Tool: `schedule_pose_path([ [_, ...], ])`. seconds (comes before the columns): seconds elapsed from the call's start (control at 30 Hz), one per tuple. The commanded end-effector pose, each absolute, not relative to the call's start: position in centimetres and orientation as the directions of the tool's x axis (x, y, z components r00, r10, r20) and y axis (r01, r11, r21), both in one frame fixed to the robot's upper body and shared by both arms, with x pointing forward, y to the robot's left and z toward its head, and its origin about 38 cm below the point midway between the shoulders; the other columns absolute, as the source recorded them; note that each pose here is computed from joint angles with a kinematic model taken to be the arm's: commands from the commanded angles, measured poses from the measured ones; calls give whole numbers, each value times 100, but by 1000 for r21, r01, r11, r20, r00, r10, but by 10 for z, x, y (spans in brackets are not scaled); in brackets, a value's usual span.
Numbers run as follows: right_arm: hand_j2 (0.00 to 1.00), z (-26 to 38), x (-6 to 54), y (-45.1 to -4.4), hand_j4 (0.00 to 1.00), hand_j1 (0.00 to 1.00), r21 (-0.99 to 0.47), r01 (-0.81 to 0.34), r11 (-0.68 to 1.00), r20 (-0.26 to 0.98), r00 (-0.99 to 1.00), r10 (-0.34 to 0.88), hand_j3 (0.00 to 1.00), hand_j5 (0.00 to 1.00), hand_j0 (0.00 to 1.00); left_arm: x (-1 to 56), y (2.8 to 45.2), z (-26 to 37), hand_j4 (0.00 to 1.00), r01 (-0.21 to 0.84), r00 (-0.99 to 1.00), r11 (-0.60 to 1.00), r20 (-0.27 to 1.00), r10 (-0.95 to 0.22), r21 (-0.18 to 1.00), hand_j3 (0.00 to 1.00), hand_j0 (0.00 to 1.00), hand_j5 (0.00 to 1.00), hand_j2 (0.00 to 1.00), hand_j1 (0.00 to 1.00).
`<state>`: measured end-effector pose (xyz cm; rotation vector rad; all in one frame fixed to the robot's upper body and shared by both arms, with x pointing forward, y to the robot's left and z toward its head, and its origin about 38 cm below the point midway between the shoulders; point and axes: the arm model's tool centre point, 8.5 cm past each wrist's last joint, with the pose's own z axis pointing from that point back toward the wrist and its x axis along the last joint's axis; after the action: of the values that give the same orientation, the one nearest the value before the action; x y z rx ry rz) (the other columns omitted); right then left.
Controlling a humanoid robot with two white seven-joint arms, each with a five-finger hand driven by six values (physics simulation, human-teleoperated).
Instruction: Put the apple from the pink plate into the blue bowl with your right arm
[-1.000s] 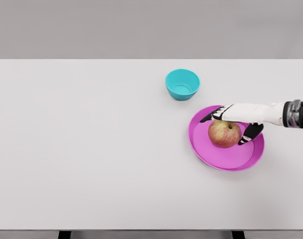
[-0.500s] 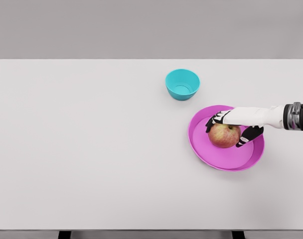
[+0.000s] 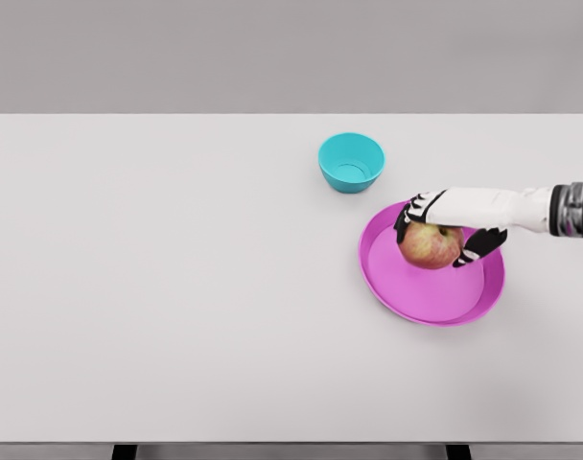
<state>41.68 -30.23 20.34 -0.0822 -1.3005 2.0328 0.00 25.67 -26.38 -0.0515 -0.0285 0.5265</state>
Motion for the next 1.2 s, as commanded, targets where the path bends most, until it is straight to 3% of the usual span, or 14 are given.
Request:
schedule_pose_path([
  [0.0, 40, 217, 420, -302, 40, 40, -836, -506, -212, 304, -749, 588, 40, 40, 40, 0, 257, -264, 100, -502, 864, 863, 13, 503, -57, 100, 100, 100, 100, 100],
  [0.6, 40, 247, 507, -261, 40, 40, -878, -476, -43, 348, -698, 625, 40, 40, 40, 0, 257, -264, 100, -502, 864, 863, 13, 503, -57, 100, 100, 100, 100, 100],
  [1.17, 40, 243, 551, -222, 40, 40, -877, -477, -58, 324, -676, 662, 40, 40, 40, 0, 257, -264, 100, -501, 864, 863, 14, 503, -57, 100, 100, 100, 100, 100],
])
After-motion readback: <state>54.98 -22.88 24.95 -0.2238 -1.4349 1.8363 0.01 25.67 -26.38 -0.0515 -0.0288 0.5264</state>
